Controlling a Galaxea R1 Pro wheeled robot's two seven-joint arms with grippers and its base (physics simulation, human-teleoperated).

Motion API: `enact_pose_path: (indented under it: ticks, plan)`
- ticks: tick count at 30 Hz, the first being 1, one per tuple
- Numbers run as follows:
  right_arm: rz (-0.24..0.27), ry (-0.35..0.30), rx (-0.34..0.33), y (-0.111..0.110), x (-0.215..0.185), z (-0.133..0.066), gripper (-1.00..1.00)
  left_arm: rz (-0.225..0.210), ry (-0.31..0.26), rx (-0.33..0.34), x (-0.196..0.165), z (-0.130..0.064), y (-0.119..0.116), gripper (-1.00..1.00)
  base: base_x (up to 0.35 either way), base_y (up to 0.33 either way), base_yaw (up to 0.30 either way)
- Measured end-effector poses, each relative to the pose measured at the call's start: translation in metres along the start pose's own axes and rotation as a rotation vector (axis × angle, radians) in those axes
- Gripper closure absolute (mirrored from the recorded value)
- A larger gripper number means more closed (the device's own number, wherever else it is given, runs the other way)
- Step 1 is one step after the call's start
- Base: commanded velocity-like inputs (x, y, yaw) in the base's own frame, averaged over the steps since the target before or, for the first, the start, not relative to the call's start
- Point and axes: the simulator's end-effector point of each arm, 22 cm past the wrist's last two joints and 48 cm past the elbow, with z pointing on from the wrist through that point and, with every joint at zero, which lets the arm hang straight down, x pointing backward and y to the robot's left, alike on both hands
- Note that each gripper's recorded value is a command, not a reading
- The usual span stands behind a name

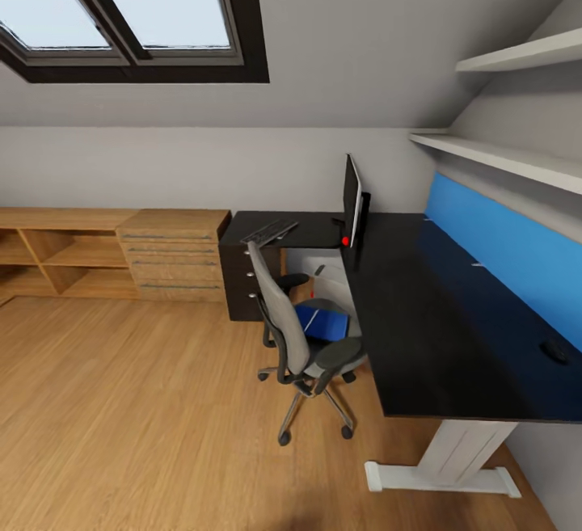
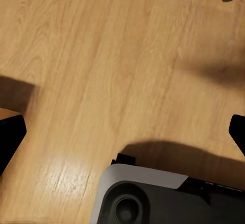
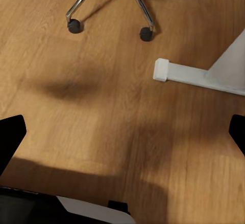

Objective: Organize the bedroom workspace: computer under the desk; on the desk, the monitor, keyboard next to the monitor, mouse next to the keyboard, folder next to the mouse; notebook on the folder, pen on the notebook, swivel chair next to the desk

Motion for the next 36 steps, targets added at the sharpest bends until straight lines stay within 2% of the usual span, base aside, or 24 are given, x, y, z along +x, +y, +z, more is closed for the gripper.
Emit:
enact_pose_path:
  ticks: [36]
  plan:
    - [0.0,-0.001,0.0,-0.0003,-0.0001,-0.0001,-1.0,0.0,0.0,0.0,0.0,0.0001,-0.0002,-1.0,0.0,0.029,0.002]
